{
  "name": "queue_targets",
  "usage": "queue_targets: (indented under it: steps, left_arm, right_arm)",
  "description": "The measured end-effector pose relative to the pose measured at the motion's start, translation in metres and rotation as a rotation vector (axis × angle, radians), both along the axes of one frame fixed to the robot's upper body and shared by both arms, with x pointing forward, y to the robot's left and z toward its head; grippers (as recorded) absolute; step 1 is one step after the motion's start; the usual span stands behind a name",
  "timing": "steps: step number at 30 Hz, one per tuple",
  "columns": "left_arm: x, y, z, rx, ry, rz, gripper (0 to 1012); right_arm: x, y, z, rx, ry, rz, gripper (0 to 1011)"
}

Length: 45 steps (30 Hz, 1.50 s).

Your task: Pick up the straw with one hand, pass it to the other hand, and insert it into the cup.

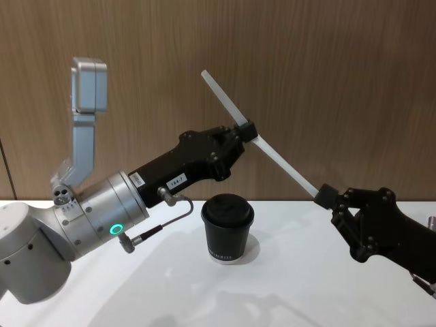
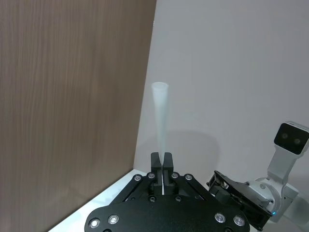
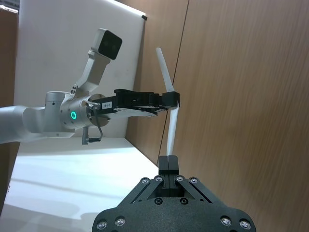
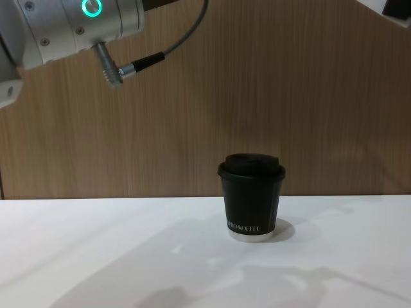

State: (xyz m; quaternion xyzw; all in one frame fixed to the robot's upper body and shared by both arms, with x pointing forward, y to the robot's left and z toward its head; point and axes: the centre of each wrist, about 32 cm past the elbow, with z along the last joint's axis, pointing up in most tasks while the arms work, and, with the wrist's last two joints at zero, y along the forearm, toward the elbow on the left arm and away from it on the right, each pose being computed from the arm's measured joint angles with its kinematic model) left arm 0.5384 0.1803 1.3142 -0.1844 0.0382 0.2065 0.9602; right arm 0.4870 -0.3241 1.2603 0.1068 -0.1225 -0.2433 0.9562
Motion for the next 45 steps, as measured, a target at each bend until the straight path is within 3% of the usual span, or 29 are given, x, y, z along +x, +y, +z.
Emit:
queue_targets:
  steps: [8, 11, 28, 29, 31, 38, 42, 44, 45]
  left_arm:
    - [0.0, 0.0001, 0.0001, 0.0, 0.0, 0.001, 3]
    - [0.0001, 0.0006, 0.0002, -0.001, 0.0, 0.004, 4]
    - [-0.0007, 0.0002, 0.0006, 0.009, -0.008, 0.017, 3]
    - [-0.0012, 0.0004, 0.0009, 0.017, -0.013, 0.027, 4]
    - [-0.0019, 0.0004, 0.0014, 0.025, -0.019, 0.037, 4]
    - [-0.0055, 0.0004, 0.0042, 0.081, -0.052, 0.104, 3]
    - [-0.0083, 0.0002, 0.007, 0.132, -0.077, 0.158, 4]
    - [-0.0093, 0.0, 0.0079, 0.152, -0.086, 0.179, 4]
    - [-0.0102, -0.0003, 0.0091, 0.174, -0.093, 0.197, 4]
  right_arm:
    - [0.0, 0.0, 0.0, 0.0, 0.0, 0.0, 0]
    - [0.0, 0.0, 0.0, 0.0, 0.0, 0.0, 47]
    - [0.0, 0.0, 0.0, 0.0, 0.0, 0.0, 543]
    - [0.0, 0.0, 0.0, 0.0, 0.0, 0.0, 612]
    - [0.0, 0.0, 0.0, 0.0, 0.0, 0.0, 628]
    - [0.0, 0.0, 0.0, 0.0, 0.0, 0.0, 862]
    - [0.0, 0.0, 0.0, 0.0, 0.0, 0.0, 982]
    - [0.0, 0.0, 0.0, 0.0, 0.0, 0.0, 1001]
    - [0.0, 0.0, 0.0, 0.0, 0.0, 0.0, 1001]
